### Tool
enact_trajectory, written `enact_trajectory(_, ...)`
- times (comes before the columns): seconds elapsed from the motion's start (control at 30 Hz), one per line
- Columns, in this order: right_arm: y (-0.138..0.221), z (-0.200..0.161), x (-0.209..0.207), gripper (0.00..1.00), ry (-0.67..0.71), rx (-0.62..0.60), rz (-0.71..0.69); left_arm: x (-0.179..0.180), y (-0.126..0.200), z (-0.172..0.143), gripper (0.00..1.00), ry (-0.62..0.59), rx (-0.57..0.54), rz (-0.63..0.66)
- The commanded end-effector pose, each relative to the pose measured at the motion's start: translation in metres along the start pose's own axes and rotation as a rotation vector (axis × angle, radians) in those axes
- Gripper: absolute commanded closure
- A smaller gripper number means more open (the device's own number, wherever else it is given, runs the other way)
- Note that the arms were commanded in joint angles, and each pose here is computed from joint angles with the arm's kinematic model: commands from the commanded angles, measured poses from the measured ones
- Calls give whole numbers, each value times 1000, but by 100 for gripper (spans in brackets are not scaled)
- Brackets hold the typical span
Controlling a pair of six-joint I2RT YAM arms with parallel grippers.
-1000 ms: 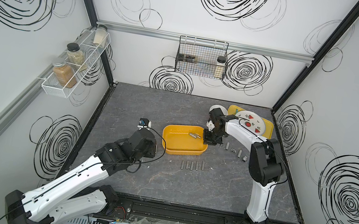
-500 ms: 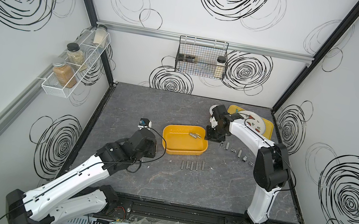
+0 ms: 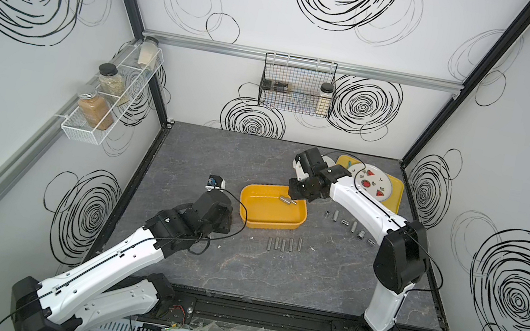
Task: Take out the socket from the storage box
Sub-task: Pick up the socket head from the storage box.
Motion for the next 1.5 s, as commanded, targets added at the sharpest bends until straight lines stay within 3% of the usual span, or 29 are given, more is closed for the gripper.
enact_trajectory(0.0, -23, 6, 2, 63, 61, 0, -18, -2, 0, 6, 52, 0, -27, -10)
enact_trajectory(0.57, -94, 7, -11, 63, 133, 60, -127, 0, -1, 7, 52, 4, -30, 4)
enact_trajectory(0.93, -111, -12, -2, 71, 126, 117, -58, 1, 0, 8, 52, 7, -32, 5)
enact_trajectory(1.47, -130, -28, -12, 71, 130, 168, -125, 0, -2, 7, 52, 5, -28, 1)
Point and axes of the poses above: each gripper's point midway between its finger pads, its own y axis back along the fingers, its own x axis along the line the jaws close on, z = x × y, the point moved 2 cm from there along y, back along the fingers, and after that the axes turned 9 degrees about -y, right-handed, at the moved point
